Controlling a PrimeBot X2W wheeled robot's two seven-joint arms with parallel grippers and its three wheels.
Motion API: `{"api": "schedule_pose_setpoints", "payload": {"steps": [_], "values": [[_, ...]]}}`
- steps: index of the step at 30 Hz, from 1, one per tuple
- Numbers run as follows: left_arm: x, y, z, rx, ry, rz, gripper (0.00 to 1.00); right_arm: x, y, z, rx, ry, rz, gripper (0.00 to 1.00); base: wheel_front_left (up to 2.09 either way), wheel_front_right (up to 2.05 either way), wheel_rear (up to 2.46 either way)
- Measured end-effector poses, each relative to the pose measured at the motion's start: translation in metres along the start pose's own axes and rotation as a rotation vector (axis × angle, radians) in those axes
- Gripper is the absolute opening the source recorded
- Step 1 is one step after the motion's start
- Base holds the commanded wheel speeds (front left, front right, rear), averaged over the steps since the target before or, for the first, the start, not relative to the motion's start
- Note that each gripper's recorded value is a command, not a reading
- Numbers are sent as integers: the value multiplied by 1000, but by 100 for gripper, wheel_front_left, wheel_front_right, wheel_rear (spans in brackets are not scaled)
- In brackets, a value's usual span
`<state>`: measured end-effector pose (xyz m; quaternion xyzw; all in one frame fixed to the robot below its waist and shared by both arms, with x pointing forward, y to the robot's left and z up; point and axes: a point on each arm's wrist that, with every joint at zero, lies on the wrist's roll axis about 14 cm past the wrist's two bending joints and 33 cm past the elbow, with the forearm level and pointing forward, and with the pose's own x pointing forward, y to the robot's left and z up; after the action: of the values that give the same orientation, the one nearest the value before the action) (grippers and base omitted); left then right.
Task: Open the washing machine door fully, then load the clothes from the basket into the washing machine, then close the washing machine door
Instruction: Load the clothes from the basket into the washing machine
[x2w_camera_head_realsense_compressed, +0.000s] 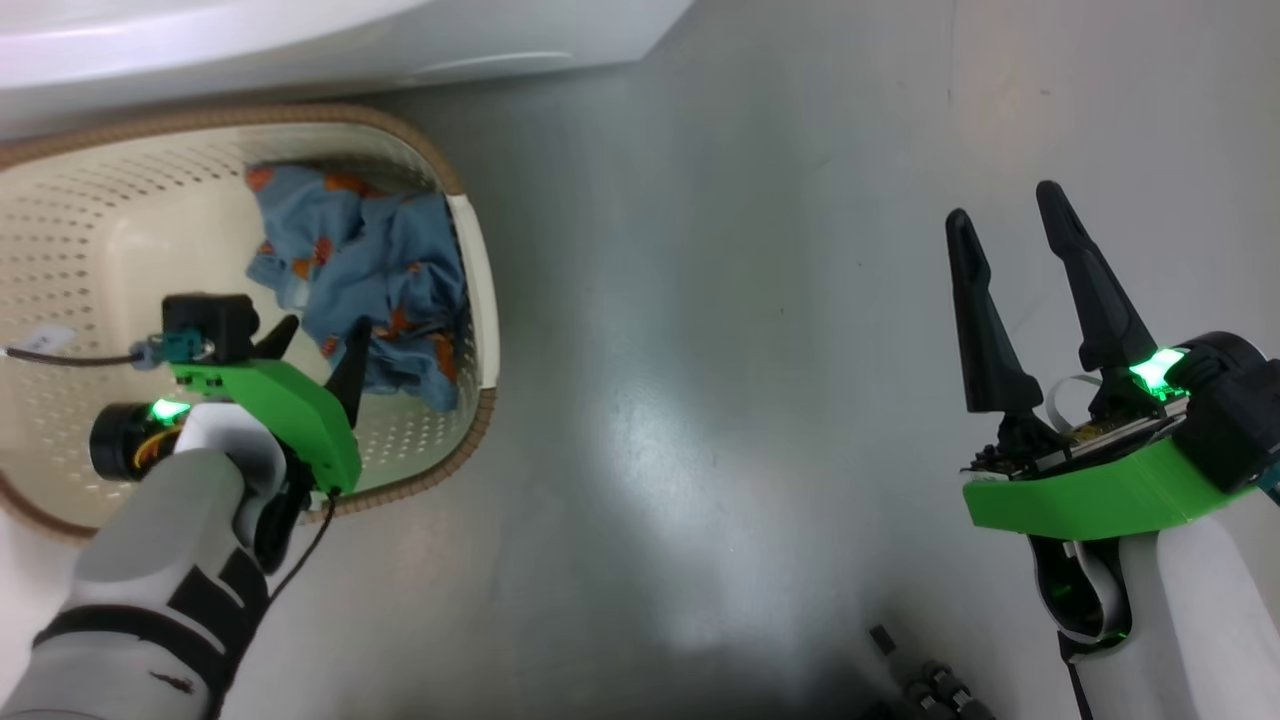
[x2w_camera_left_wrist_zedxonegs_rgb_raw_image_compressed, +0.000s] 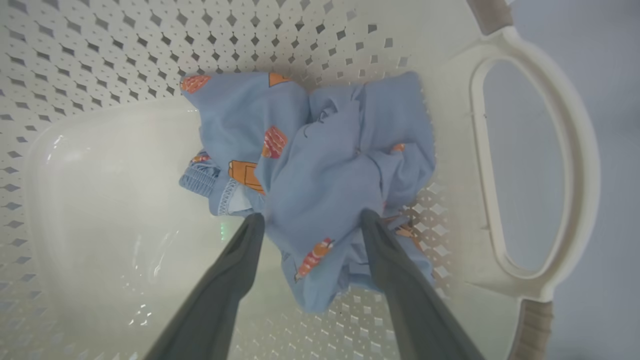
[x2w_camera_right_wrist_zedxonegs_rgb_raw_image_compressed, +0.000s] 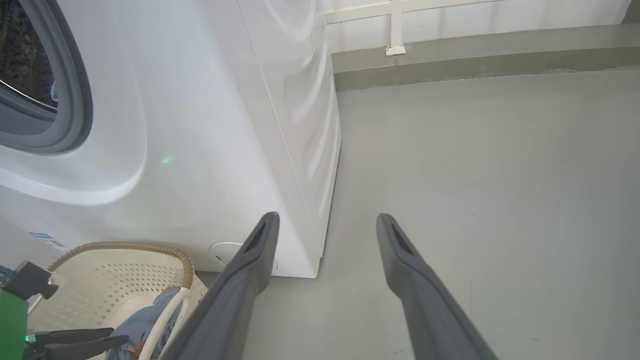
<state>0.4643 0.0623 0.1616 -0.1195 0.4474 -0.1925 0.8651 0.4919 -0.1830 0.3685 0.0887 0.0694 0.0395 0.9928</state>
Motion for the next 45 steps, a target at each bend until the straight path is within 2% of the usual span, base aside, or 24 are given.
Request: {"api": "schedule_pose_setpoints", "payload": {"steps": [12,13,14,15,16,24,32,45], "values": [[23,-3,-10,-22,61,-71,100,1,-10,-17,-7,35,-28,100,0,0,0],[24,-5,-11,-23,64,-79,96,1,-10,-17,-10,35,-28,100,0,0,0],[25,-6,-11,-19,68,-86,56,2,-11,-17,-14,35,-29,100,0,0,0],[26,-7,-11,-15,71,-92,35,3,-11,-17,-16,33,-29,100,0,0,0],[27,-7,-12,-15,73,-96,0,3,-11,-16,-16,31,-30,100,0,0,0],[23,-16,-6,-33,55,-118,0,3,-9,-10,-13,17,-28,100,0,0,0],[6,-16,25,-83,-46,-94,0,4,-3,9,-9,-27,-12,100,0,0,0],[-61,-17,74,-111,-241,-47,0,-24,6,43,-11,-65,1,100,0,0,0]]}}
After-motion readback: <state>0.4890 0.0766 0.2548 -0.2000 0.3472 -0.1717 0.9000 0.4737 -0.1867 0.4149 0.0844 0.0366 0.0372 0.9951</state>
